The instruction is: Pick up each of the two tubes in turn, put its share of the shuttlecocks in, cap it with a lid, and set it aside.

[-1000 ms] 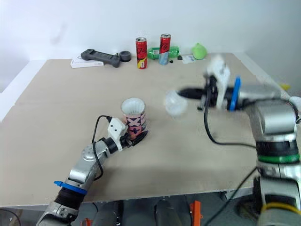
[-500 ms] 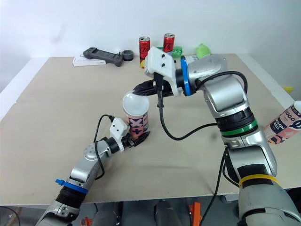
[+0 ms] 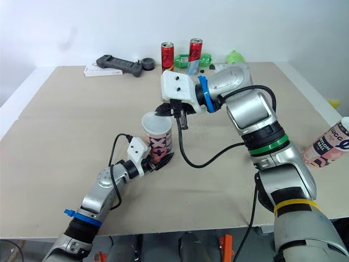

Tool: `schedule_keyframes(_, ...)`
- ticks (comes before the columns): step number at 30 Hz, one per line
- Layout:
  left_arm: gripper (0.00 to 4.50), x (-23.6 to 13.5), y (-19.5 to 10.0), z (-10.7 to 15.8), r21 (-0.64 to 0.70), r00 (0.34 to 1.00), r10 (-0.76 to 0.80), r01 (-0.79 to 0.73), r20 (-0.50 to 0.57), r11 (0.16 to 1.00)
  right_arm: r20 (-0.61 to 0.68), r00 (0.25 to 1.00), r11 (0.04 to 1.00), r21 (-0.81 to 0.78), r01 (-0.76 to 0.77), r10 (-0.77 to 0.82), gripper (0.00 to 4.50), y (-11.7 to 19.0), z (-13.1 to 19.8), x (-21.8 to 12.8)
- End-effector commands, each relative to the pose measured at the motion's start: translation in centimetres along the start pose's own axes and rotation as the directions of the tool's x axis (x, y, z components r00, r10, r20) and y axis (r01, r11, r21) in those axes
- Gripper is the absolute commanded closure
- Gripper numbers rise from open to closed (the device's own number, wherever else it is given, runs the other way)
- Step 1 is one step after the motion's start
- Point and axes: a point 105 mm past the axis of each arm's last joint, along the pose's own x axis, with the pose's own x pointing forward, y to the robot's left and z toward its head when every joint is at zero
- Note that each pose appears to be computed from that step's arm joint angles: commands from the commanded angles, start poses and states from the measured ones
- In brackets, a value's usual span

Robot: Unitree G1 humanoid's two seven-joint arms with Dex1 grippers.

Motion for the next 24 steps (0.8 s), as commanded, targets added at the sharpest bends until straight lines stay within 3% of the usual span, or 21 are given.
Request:
schedule_keyframes(1, 1.00, -0.7, 0.1, -2.4, -0.025, 0.995, 0.022, -0.024, -0.093, 0.999, -0.008, 1.000, 0.999, -0.053, -0.008, 0.008, 4.43, -0.2, 0.5, -0.1)
schedule_keyframes(9, 1.00, -0.7, 0.2, -2.4, -0.022, 0.995, 0.026, -0.028, -0.092, 0.999, -0.017, 1.000, 0.998, -0.066, -0.010, 0.009, 4.43, -0.3, 0.3, 0.0)
schedule_keyframes(24, 1.00, -0.6, 0.3, -2.3, -0.017, 0.996, 0.025, -0.026, -0.091, 1.000, -0.153, 0.988, 0.976, -0.207, -0.063, 0.031, 4.43, 0.3, -0.7, -0.3)
